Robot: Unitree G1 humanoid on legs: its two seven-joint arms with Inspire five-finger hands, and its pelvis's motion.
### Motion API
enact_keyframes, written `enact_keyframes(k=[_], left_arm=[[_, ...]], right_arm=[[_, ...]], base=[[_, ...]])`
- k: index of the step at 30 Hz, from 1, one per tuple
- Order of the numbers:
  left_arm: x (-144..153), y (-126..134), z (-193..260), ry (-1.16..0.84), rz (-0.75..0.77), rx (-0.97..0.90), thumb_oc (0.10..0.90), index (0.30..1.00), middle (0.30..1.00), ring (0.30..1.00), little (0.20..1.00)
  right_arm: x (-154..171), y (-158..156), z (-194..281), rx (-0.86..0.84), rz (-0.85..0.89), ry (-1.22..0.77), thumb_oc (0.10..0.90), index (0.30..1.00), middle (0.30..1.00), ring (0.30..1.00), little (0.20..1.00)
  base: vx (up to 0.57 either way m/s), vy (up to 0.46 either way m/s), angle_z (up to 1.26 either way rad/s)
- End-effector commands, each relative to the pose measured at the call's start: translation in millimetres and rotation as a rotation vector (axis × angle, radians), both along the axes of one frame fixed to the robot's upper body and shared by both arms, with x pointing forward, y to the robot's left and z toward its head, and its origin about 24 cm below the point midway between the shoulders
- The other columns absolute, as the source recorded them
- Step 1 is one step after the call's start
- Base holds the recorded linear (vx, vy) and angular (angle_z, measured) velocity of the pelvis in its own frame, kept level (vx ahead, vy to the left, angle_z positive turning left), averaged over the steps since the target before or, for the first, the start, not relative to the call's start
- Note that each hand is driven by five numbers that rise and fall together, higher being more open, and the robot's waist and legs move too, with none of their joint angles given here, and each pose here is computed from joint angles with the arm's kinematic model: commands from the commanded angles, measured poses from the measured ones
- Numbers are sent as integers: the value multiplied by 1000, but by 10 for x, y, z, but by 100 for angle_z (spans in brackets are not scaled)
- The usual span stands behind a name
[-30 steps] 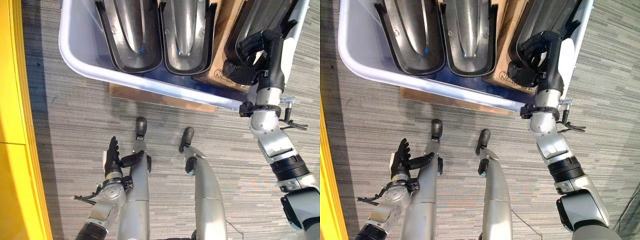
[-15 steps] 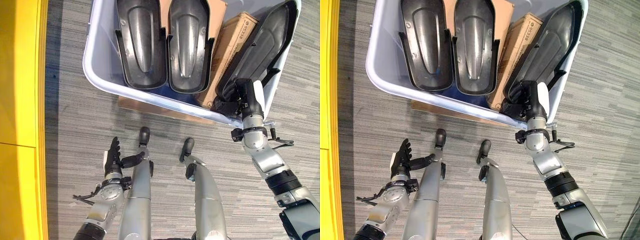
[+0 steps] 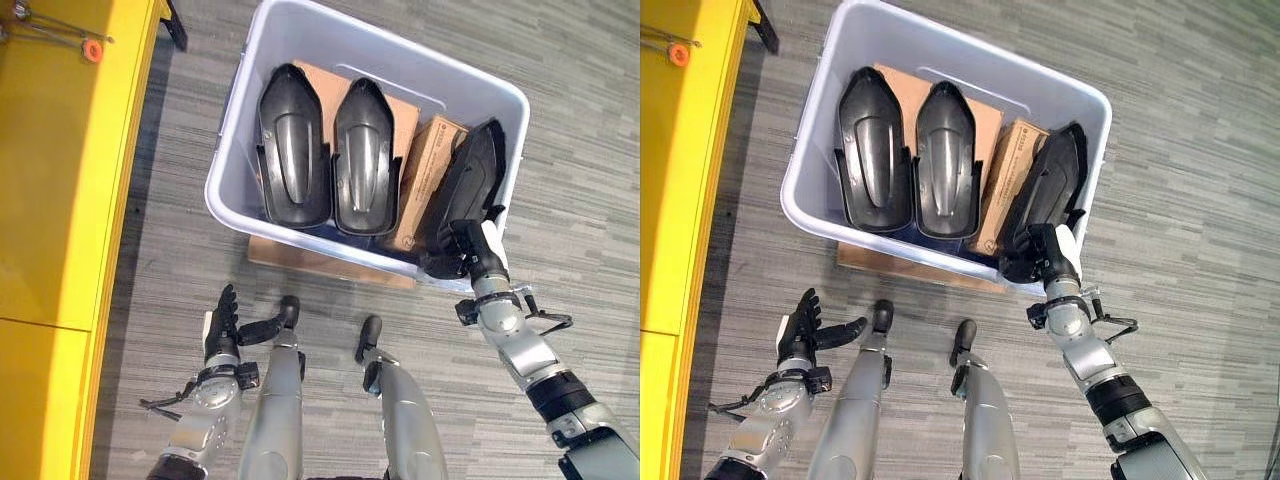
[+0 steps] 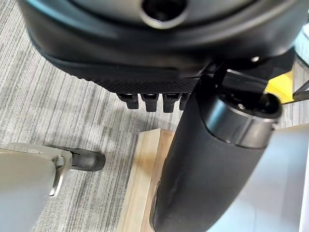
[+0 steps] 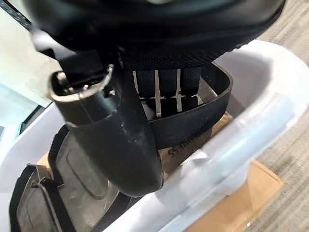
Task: Move parts from the plastic box to the shelf.
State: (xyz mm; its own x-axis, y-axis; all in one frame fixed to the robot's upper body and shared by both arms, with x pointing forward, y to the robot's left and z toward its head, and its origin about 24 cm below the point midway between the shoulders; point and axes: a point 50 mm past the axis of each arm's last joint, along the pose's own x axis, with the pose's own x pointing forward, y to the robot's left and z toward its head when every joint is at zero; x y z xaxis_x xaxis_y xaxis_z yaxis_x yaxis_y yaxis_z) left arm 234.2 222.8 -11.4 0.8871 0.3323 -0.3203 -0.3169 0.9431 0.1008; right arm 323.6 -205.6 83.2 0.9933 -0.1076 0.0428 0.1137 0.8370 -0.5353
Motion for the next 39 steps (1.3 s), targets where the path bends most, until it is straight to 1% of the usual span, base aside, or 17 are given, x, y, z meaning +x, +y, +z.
enact_keyframes(k=[1,11,14,25,32,34,39], left_arm=[[-78,84,134,-74,4,-17,900,1000,1000,1000,1000],[-160,102,61,-42,15,-44,900,1000,1000,1000,1000],[-199,127,15,-21,27,-56,900,1000,1000,1000,1000],[-234,89,-55,11,16,-74,900,1000,1000,1000,1000],[-279,106,-85,25,13,-80,900,1000,1000,1000,1000],[-308,100,-105,34,10,-84,900,1000,1000,1000,1000],[-334,89,-133,44,13,-94,900,1000,1000,1000,1000]], right_arm=[[53,-116,501,-18,-3,-198,400,300,300,300,300],[10,-162,641,-42,24,-231,400,300,300,300,300],[-6,-133,728,-59,64,-252,400,300,300,300,300],[-72,-116,867,-70,147,-268,400,300,300,300,300],[-63,-17,1030,-96,221,-303,400,300,300,300,300],[-37,63,1116,-116,264,-316,400,300,300,300,300],[-3,153,1193,-136,302,-328,400,300,300,300,300]], base=[[53,-3,-5],[66,2,-5],[95,-25,-7],[58,-16,-3],[43,-11,-5],[53,-13,-10],[22,-9,-12]])
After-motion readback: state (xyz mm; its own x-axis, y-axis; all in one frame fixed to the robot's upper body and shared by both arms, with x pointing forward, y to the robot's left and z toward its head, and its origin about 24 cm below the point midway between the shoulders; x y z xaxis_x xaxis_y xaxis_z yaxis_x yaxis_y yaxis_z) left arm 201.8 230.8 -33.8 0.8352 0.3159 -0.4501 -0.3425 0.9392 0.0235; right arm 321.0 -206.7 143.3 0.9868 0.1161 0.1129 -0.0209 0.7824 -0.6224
